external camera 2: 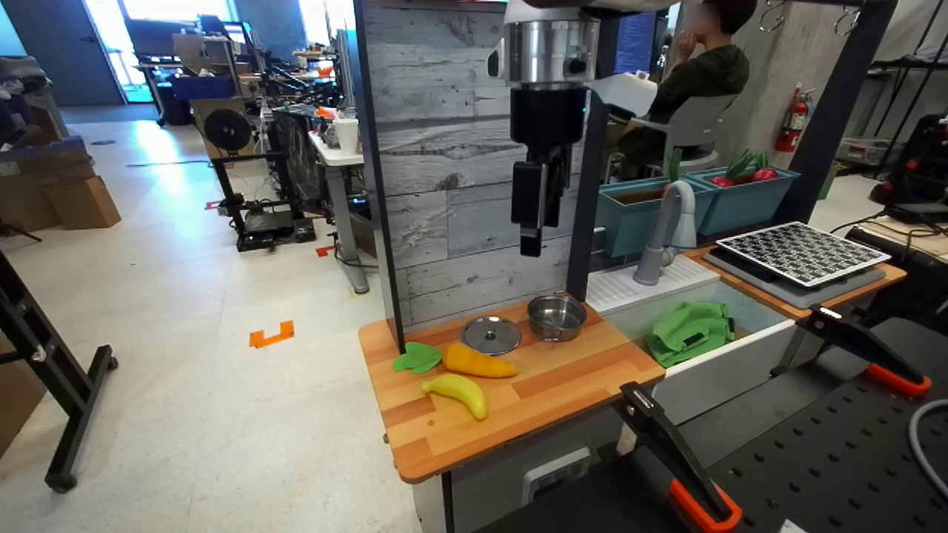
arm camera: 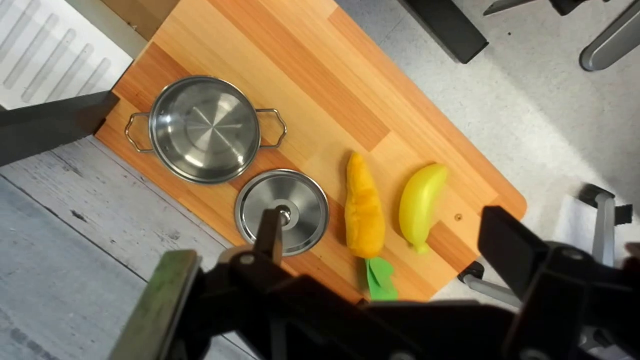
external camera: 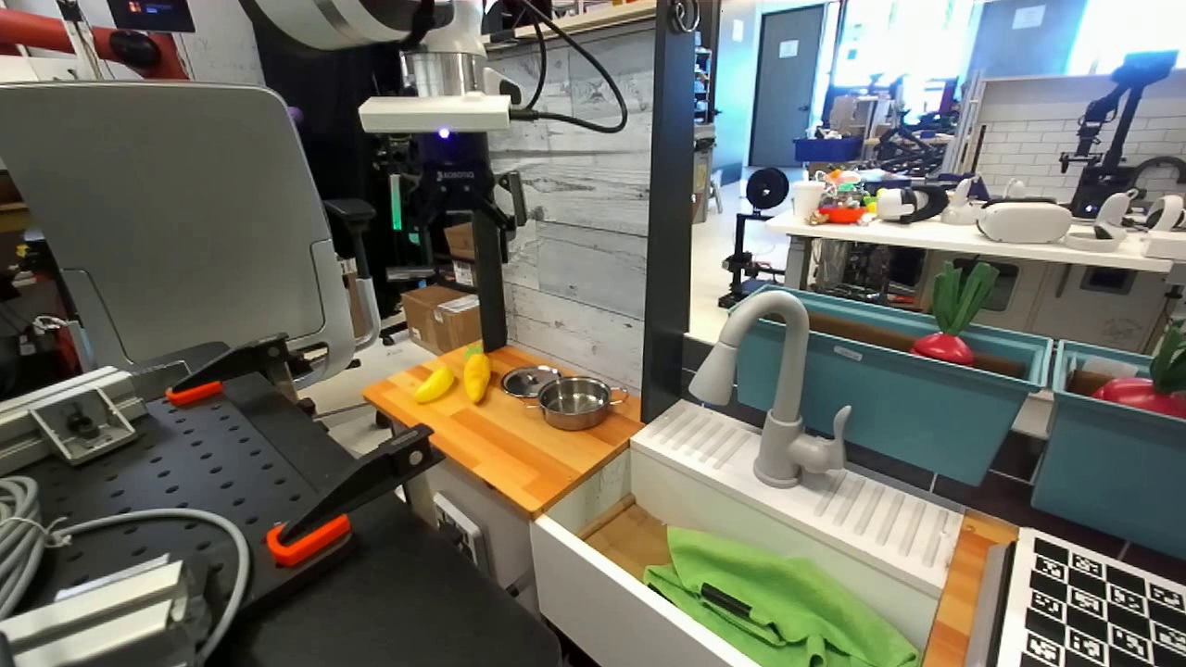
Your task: Put the carrot plushie in the pot
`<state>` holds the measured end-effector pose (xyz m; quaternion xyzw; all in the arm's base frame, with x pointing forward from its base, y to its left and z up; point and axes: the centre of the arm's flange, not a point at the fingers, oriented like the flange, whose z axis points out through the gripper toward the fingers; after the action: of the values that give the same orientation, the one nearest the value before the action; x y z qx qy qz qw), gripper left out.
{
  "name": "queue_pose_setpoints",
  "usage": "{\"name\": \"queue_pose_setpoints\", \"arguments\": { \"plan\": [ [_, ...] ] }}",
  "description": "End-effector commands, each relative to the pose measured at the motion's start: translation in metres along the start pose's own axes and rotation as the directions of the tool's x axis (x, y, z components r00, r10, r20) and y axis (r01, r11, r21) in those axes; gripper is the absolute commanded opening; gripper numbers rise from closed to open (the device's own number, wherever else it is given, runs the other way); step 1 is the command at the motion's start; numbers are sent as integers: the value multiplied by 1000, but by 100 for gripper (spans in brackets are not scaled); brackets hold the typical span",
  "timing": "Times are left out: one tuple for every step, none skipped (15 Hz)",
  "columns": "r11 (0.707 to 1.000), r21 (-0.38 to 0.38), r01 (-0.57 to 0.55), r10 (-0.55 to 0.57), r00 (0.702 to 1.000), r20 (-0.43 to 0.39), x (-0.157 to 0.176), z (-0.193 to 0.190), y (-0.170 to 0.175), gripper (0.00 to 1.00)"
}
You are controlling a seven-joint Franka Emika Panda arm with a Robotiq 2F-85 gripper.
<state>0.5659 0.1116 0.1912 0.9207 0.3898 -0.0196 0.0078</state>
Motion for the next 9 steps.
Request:
{"name": "queue_pose_setpoints", "arguments": {
  "plan": [
    [1000,-1,0,0,1000,-1,0,-1,0,100],
    [1000,-1,0,0,1000,-1,0,-1,0,100],
    [1000,-1,0,0,1000,-1,0,-1,0,100],
    [1000,-1,0,0,1000,-1,0,-1,0,100],
    [1000,-1,0,0,1000,-1,0,-1,0,100],
    [1000,-10,0,0,1000,12,5,2,-2,100],
    [1000,-21,-6,7,1000,22,12,6,-4,100],
    [1000,-24,-1,2,1000,24,15,10,-6,100],
    [999,-32,-1,2,999,35,21,16,-7,100]
  ]
}}
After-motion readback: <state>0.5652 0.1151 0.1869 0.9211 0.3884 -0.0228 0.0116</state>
